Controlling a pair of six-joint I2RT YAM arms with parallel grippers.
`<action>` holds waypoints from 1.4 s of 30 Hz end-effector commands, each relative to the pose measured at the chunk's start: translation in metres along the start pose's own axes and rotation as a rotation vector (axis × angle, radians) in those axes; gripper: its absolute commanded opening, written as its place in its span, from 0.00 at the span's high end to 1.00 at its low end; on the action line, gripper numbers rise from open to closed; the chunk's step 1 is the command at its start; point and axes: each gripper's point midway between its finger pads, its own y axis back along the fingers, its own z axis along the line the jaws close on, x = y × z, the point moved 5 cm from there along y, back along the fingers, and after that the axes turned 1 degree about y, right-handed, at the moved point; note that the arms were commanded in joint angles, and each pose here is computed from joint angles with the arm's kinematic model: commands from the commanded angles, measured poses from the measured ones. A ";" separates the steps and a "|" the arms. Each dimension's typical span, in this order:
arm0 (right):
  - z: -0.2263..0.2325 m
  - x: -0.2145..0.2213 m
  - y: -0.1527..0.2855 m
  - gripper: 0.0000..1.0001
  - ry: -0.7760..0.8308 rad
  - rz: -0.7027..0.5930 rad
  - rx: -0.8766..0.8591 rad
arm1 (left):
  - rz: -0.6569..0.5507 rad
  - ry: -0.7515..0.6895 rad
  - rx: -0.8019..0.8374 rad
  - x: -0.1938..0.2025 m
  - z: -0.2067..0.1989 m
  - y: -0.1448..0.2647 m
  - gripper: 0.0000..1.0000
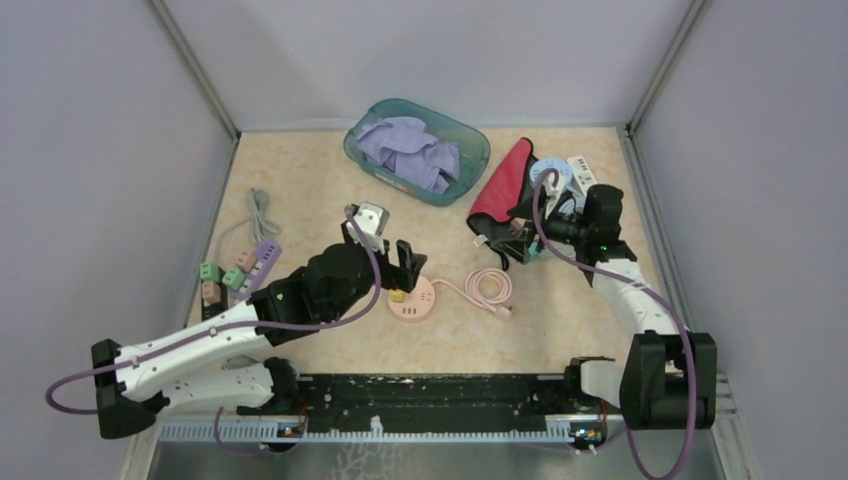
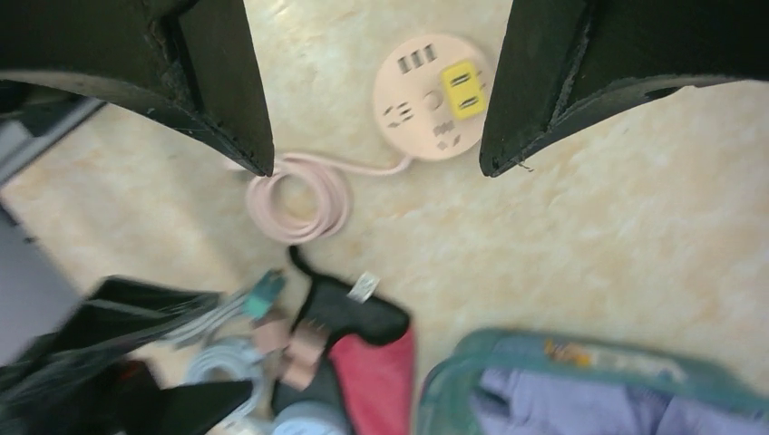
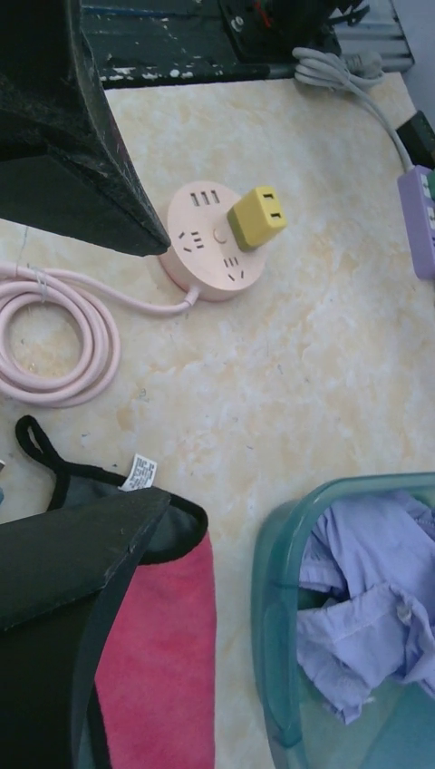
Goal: Pull the plug off the socket
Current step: Remove the plug from the socket.
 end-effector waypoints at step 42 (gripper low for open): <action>0.017 0.008 -0.017 0.01 0.079 0.044 -0.106 | 0.703 0.108 -0.450 0.159 0.073 -0.059 0.57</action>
